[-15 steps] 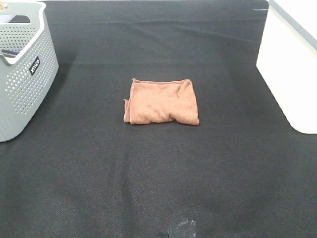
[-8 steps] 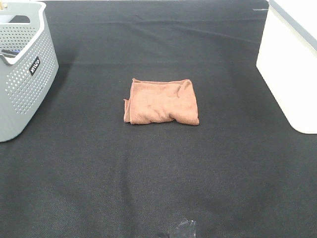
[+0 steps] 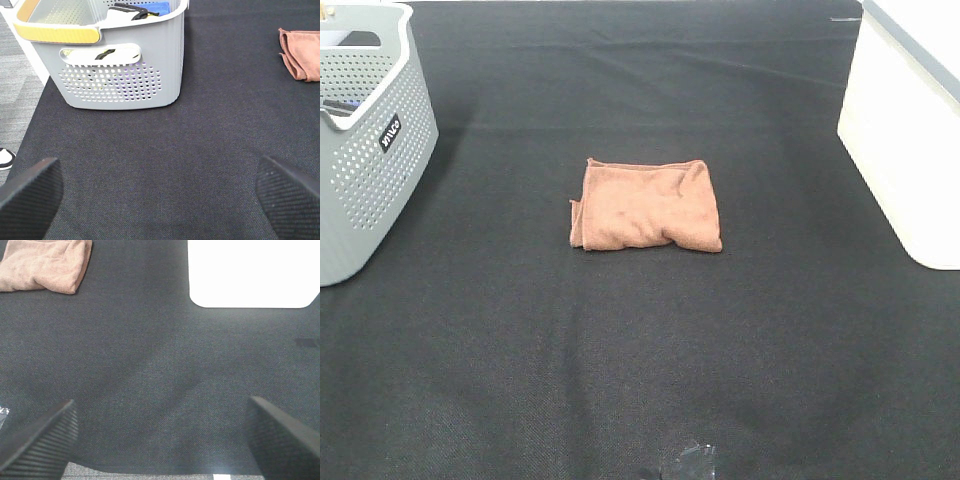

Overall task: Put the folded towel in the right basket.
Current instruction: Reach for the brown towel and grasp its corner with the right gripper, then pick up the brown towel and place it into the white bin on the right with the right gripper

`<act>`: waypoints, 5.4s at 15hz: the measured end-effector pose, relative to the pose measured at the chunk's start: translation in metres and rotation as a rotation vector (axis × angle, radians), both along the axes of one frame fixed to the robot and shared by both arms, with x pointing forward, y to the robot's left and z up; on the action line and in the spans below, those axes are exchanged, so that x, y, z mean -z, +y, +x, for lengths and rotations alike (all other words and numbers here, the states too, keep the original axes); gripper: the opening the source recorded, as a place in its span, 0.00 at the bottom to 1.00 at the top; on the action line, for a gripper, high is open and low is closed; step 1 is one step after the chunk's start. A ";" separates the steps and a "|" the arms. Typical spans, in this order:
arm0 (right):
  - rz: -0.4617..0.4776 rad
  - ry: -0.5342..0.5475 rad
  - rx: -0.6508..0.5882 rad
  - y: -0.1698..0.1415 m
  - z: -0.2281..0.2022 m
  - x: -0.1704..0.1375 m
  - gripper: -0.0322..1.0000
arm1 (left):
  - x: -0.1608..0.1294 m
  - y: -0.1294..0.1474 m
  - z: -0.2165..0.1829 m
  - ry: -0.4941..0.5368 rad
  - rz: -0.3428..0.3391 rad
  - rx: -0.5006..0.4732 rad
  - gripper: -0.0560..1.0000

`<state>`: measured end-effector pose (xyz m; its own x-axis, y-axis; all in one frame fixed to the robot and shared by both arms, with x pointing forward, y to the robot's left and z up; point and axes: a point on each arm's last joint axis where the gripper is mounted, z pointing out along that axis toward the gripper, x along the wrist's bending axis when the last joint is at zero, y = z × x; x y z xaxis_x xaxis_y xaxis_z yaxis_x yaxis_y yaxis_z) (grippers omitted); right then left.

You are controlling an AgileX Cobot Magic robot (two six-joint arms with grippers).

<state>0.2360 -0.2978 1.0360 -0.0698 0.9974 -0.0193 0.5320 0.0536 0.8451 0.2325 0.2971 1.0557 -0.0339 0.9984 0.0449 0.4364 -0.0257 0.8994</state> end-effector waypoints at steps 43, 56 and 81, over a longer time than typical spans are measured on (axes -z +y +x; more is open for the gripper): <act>0.411 0.824 -0.207 0.149 0.474 0.169 0.84 | 0.000 0.000 0.000 0.000 -0.001 0.001 0.97; 0.501 0.835 -0.333 0.230 0.452 0.192 0.27 | 0.000 0.000 0.000 0.000 -0.001 0.001 0.97; 0.110 0.420 0.167 -0.151 0.440 -0.074 0.77 | 0.000 0.000 0.000 0.000 -0.001 0.001 0.97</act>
